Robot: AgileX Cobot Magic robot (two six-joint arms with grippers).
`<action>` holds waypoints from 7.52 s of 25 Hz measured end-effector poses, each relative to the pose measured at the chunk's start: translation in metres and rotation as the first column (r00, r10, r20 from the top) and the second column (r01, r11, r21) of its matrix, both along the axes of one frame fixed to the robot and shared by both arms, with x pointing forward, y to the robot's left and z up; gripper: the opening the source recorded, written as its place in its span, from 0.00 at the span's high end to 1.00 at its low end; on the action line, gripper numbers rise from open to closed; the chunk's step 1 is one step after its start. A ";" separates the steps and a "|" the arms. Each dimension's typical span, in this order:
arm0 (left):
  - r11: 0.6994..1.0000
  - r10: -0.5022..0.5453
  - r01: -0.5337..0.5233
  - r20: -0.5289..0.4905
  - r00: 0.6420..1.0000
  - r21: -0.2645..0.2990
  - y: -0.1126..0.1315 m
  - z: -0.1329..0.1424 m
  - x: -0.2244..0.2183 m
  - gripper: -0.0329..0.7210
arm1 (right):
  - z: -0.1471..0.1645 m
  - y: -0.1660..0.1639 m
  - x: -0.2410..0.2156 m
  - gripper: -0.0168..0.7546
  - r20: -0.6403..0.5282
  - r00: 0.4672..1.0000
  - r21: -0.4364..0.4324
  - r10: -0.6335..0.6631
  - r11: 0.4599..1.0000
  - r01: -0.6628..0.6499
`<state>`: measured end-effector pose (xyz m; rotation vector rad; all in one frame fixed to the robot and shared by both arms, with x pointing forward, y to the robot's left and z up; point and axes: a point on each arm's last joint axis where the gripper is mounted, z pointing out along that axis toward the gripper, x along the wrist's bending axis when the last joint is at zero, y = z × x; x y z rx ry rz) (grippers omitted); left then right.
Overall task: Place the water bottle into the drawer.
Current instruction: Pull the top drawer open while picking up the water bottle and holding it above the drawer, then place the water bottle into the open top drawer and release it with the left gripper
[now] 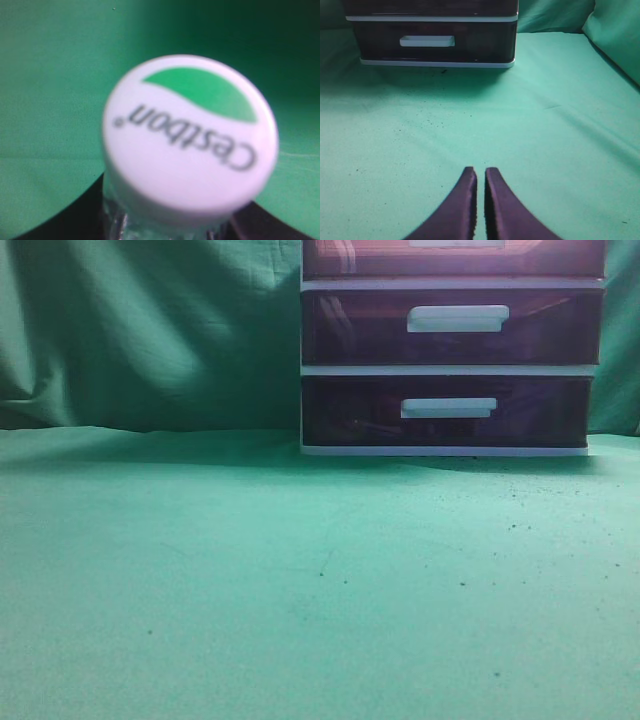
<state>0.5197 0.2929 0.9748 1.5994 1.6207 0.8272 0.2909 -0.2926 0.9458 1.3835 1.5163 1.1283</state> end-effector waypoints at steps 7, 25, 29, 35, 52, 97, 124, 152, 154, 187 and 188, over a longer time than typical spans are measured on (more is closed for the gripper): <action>1.000 -0.001 0.001 0.058 0.998 0.001 0.000 0.026 -0.012 0.61 | 0.000 0.000 0.000 0.92 0.000 1.000 0.000 0.000 1.000 0.000; 0.937 -0.345 0.348 0.227 0.911 0.026 -0.067 0.158 -0.105 0.61 | 0.101 0.001 0.009 0.92 0.427 0.904 0.010 -0.004 1.000 -0.001; 0.932 -0.362 0.360 0.179 0.915 0.042 -0.067 0.155 -0.110 0.61 | 0.129 0.004 0.039 0.92 0.303 0.953 0.002 0.002 1.000 -0.003; 0.932 -0.361 0.356 0.116 0.925 0.065 -0.065 0.150 -0.110 0.61 | 0.134 0.011 0.105 0.92 -0.002 1.000 -0.078 0.029 0.997 -0.029; 0.932 -0.360 0.353 0.083 0.929 0.082 -0.064 0.147 -0.111 0.61 | 0.152 0.086 0.291 0.76 0.020 0.860 -0.969 0.509 0.224 -0.109; 0.932 -0.350 0.349 -0.002 0.937 0.096 -0.061 0.140 -0.114 0.61 | 0.101 0.094 0.296 0.86 -0.063 0.816 -0.996 0.575 0.018 -0.090; 0.878 -0.289 0.473 0.709 0.643 -0.070 -0.115 0.284 -0.062 0.61 | 0.091 0.108 0.252 0.86 -0.055 0.787 -0.989 0.615 0.072 -0.126; 0.796 -0.606 0.548 0.334 0.722 0.258 -0.253 0.180 0.077 0.55 | 0.090 0.108 0.250 0.86 -0.053 0.792 -0.987 0.608 0.086 -0.132; 0.795 -0.606 0.548 0.330 0.724 0.258 -0.254 0.178 0.078 0.45 | 0.090 0.108 0.250 0.86 -0.053 0.792 -0.987 0.608 0.086 -0.132; 0.737 -0.630 0.620 0.608 0.484 0.270 -0.342 0.153 0.130 0.26 | 0.082 0.105 0.243 0.86 -0.025 0.796 -0.988 0.605 0.108 -0.113; 0.759 -0.628 0.589 0.546 0.554 0.276 -0.334 0.159 0.129 0.26 | 0.083 0.105 0.243 0.86 -0.023 0.796 -0.988 0.605 0.109 -0.111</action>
